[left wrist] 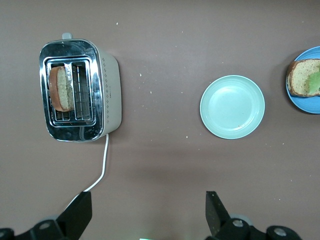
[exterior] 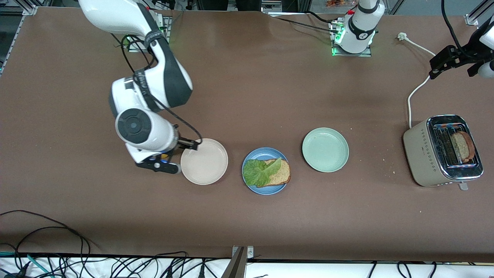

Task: Make sandwich in blue plate with both arms
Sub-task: 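Move the right gripper over to the yellow squeeze bottle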

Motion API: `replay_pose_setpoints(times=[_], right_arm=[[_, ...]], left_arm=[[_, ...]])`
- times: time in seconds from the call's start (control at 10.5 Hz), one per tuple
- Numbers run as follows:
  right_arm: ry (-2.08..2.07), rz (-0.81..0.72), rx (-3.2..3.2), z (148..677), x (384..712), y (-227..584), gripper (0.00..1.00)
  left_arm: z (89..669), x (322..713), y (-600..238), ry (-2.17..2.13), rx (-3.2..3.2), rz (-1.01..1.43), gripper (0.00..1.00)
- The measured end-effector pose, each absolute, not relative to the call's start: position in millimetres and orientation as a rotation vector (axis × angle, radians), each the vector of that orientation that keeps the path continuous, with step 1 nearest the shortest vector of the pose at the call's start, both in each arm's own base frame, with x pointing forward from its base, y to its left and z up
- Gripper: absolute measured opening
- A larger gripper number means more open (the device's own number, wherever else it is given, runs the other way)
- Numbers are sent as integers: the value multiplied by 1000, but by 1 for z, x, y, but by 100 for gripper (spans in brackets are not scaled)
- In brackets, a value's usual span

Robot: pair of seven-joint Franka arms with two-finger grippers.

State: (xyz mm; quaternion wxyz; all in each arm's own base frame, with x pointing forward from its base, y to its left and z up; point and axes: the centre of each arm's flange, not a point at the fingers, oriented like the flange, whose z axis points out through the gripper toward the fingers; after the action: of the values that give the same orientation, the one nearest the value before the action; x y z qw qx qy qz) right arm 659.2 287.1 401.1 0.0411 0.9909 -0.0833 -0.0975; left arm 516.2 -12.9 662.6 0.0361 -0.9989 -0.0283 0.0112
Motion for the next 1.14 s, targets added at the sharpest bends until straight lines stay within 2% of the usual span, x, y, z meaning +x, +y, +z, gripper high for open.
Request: replay_pose_setpoints(times=[0.38,0.67,1.14], right_arm=[[30,-472,2875,402,660,217,100],[15,-483,2878,423,665,178,100],[-32,-833,2783,425,632,156,100]], left_arm=[[663,516,-13,-87,-3068,34,100],[663,516,-13,-88,-3068,34,100],[663,516,-13,-88,-3068,35,100]])
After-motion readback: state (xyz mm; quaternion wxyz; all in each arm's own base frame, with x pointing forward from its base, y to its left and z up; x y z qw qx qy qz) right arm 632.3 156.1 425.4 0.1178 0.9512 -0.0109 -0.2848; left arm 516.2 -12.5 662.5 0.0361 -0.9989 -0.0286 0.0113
